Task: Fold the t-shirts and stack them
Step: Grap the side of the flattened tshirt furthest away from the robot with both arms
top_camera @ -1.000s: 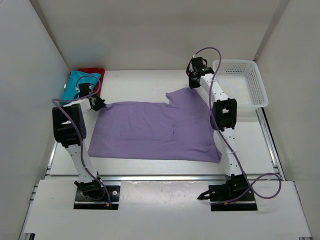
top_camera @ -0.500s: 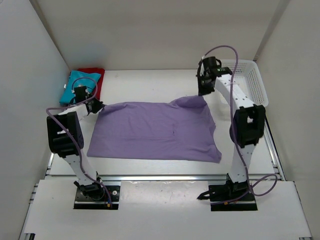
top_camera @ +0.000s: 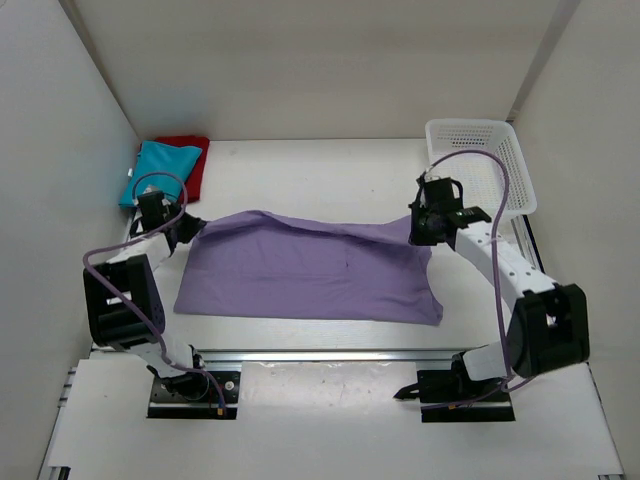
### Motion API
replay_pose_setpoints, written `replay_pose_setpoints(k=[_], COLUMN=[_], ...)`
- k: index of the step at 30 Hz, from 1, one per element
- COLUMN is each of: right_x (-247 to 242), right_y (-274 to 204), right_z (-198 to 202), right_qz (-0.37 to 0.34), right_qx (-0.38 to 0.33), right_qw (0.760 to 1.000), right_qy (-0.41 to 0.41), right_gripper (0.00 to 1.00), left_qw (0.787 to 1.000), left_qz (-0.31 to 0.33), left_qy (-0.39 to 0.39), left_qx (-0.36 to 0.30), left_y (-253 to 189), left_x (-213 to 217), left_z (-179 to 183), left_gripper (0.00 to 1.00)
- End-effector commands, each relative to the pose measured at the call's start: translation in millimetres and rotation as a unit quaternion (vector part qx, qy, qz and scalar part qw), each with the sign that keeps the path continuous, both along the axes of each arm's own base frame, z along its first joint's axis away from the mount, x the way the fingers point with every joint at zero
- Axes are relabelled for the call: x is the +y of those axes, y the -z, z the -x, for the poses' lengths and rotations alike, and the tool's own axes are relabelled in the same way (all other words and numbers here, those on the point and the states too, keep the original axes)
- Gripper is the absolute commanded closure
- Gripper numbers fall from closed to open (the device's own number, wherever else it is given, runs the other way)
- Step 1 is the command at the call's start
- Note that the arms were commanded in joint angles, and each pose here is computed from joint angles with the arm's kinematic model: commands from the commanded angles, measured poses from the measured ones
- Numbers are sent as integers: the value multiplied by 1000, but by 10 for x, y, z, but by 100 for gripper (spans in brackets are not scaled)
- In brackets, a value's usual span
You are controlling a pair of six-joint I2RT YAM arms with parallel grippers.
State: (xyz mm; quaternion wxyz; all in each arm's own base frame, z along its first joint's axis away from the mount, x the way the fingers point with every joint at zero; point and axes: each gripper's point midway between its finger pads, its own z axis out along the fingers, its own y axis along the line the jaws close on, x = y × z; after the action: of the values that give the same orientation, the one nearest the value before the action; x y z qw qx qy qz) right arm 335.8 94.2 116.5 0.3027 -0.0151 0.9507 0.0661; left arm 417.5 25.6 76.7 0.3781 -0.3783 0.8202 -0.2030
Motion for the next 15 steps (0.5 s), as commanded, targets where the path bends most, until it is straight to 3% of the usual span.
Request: replay_pose_setpoints(k=[1, 6, 11, 15], right_x=[1, -121, -154, -49], right_y=[-269, -337, -33, 229], right_z=[-68, 159, 493, 738], right_qz=[-27, -29, -44, -49], right_qx=[-76, -100, -87, -66], right_qw=[996, 993, 994, 995], right_qy=[28, 49, 55, 56], right_gripper=[100, 100, 98, 95], left_qw=[998, 997, 998, 999], left_qz=[-3, -13, -16, 12], left_qy=[-13, -25, -36, -26], left_qx=[-63, -65, -43, -14], left_y=[-409, -445, -229, 8], left_x=[103, 227, 333, 235], left_z=[-3, 154, 351, 424], left_gripper=[100, 100, 100, 92])
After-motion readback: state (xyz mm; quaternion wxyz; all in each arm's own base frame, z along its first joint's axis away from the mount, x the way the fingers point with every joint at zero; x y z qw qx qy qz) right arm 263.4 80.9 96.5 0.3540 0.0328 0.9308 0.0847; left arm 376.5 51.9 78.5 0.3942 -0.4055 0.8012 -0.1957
